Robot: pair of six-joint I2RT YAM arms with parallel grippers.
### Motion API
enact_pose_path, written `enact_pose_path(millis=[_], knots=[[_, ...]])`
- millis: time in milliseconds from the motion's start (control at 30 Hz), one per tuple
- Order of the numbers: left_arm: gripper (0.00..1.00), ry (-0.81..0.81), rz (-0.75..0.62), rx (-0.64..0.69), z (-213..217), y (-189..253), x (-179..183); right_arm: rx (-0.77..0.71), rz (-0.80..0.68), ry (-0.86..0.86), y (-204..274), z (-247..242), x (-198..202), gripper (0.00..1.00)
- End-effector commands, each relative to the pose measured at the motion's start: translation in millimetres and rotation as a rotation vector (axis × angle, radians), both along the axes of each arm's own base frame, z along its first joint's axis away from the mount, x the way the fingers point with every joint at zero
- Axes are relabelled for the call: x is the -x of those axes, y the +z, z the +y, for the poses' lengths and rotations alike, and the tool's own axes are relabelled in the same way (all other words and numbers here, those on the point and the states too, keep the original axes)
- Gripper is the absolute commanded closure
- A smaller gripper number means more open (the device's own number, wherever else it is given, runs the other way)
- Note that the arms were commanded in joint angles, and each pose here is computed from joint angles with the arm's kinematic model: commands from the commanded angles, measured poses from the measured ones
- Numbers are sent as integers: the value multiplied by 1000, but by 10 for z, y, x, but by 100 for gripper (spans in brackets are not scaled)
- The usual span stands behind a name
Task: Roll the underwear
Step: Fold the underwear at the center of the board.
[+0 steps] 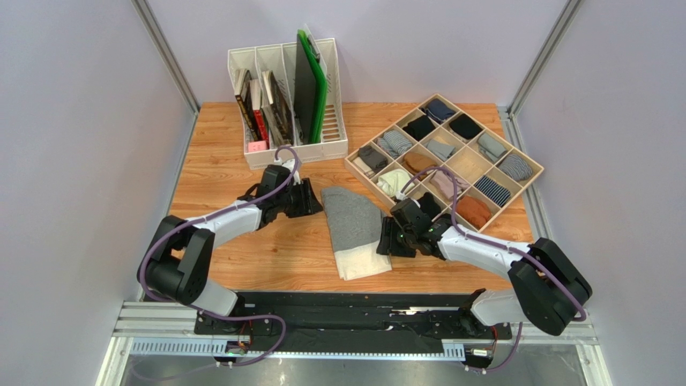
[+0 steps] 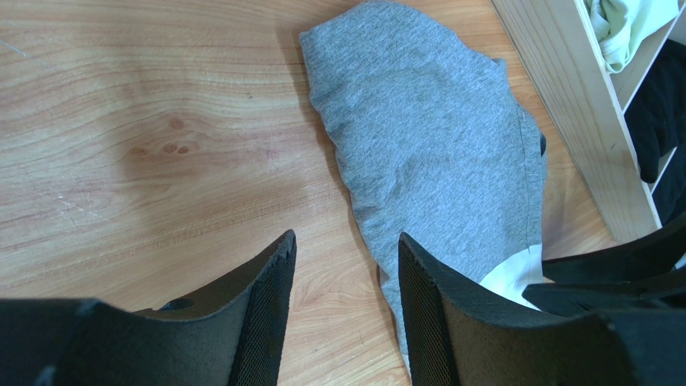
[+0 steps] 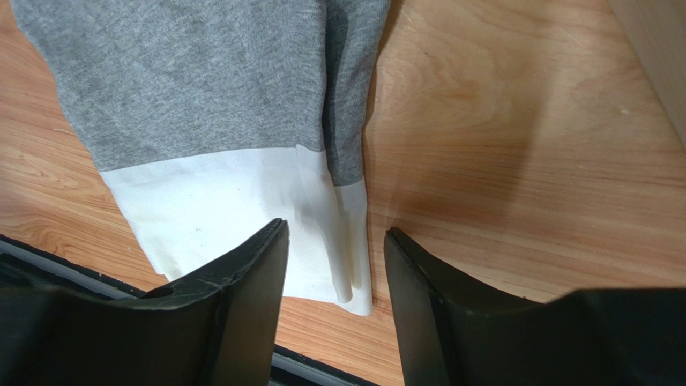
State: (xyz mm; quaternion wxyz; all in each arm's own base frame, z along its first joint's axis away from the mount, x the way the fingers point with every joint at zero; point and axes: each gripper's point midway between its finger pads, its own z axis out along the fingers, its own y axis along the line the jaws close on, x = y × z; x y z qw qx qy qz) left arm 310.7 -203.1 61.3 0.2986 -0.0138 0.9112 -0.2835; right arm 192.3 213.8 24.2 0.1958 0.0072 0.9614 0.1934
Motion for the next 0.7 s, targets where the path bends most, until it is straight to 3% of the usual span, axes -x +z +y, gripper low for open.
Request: enact_pose_path(millis=[0, 67, 200, 467, 600, 667], knots=[[45, -4, -53, 51, -78, 179, -16, -8, 49, -14, -134, 25, 38, 52], [45, -8, -56, 51, -90, 186, 9, 13, 61, -32, -167, -21, 48, 55], [45, -16, -53, 49, -120, 165, 105, 71, 83, -57, -213, -130, 85, 73], [45, -30, 7, 51, -193, -107, 245, 81, 101, -64, -219, -124, 88, 83], [46, -44, 8, 83, -289, -140, 267, 83, 99, -58, -198, -116, 83, 98], [50, -45, 10, 85, -318, -172, 248, 87, 99, -46, -175, -101, 95, 100]])
